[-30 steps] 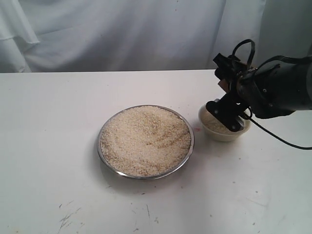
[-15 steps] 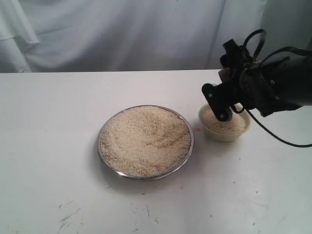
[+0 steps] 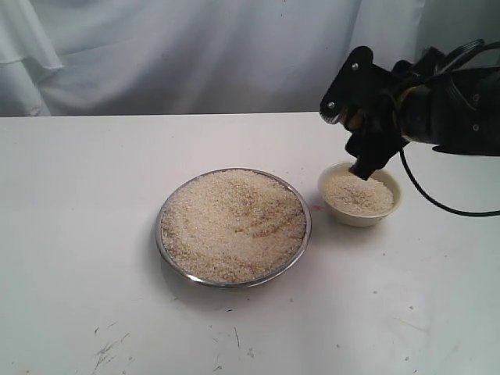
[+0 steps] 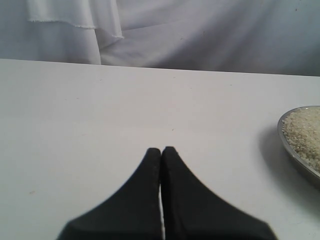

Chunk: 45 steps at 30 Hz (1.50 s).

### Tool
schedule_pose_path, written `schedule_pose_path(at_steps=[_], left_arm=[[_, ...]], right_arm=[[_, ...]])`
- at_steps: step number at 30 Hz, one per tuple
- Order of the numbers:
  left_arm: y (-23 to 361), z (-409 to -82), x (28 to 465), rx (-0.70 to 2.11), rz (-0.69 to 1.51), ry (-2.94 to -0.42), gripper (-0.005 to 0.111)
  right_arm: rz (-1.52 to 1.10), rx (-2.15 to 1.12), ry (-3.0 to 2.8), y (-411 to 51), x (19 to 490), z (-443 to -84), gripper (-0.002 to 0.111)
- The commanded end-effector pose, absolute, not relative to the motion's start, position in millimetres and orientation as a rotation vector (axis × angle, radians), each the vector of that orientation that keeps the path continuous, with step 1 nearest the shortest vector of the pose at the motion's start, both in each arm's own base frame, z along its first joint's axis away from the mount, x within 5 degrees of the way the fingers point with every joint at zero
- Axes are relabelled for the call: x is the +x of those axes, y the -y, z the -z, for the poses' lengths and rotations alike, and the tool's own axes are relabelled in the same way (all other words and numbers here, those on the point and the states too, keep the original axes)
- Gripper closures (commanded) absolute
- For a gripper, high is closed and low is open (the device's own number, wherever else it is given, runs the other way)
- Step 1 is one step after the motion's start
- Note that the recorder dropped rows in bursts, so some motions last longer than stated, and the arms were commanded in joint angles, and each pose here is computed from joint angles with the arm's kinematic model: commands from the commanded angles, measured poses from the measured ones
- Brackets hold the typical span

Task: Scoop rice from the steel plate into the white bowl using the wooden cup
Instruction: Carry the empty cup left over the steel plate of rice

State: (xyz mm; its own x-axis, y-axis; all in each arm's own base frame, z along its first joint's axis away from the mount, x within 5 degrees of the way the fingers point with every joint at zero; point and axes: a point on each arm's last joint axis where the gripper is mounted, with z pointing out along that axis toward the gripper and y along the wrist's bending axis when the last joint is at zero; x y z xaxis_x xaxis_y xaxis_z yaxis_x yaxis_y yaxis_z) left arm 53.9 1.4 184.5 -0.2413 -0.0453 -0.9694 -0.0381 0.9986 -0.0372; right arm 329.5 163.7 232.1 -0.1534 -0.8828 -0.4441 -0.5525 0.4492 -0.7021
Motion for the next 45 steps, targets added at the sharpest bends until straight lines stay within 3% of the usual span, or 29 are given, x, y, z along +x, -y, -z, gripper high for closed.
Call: schedule_pose_path(at_steps=[1,17,31,45], left_arm=[[-1.3,-184.4,54.0,-0.058,0.008,-1.801,0.107],[-1.3,-184.4,54.0,-0.058,0.008,-1.801,0.107],[-1.3,-184.4,54.0,-0.058,0.008,-1.801,0.107],[-1.3,-184.4,54.0,-0.058,0.008,-1.801,0.107]], right_arm=[[0.301,-1.262,-1.745,-187.9,317.9,-240.1,0.108],[0.33,-1.48,-1.596,-254.4,280.9,-236.1,0.108],[0.694,-1.827,-1.504,-283.6,301.4,-213.2,0.108],[0.744,-2.025,-1.404,-304.2,318.8,-199.9,0.108]])
